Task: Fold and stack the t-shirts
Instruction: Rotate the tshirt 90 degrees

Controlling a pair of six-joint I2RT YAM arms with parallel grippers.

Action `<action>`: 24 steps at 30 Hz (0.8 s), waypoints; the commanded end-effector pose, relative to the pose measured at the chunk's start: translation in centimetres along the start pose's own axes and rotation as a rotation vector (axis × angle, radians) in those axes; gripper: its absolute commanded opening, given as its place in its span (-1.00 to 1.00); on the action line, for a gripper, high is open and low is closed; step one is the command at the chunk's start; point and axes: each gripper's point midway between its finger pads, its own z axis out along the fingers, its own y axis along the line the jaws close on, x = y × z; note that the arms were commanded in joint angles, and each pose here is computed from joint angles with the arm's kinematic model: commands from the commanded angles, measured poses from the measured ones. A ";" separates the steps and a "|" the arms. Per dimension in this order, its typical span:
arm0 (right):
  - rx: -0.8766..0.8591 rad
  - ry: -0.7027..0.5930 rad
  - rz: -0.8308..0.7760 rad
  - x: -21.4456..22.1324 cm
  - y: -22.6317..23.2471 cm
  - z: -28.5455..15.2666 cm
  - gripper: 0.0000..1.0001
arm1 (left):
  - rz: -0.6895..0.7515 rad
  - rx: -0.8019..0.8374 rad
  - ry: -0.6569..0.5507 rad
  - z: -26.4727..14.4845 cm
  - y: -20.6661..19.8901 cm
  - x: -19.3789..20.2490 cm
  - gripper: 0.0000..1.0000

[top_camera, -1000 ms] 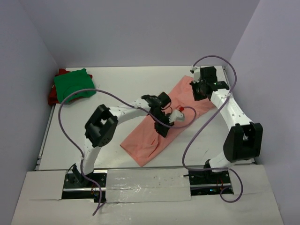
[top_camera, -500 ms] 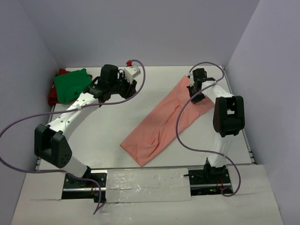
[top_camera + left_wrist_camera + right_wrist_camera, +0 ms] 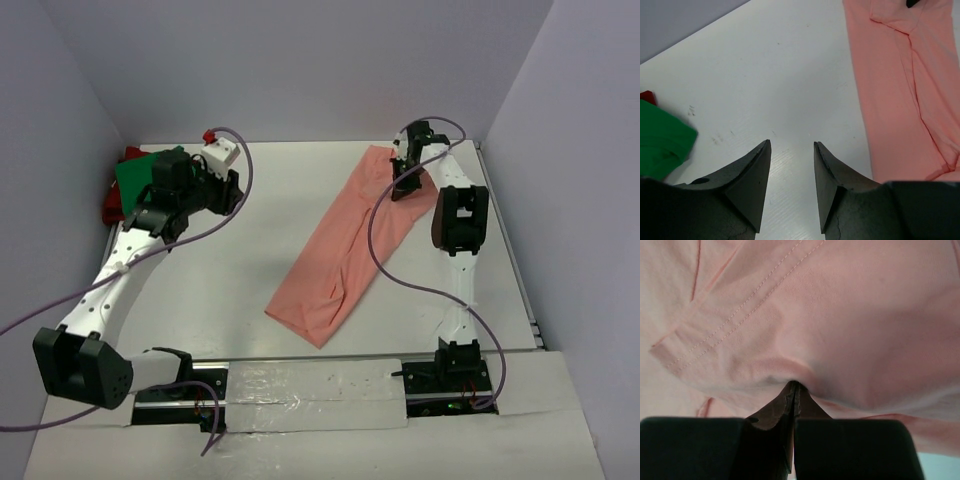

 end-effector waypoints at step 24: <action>-0.386 -0.184 -0.615 0.1 28.2 -3.5 -1.00 | -0.084 0.101 -0.050 -2.7 -1.2 0.1 -0.01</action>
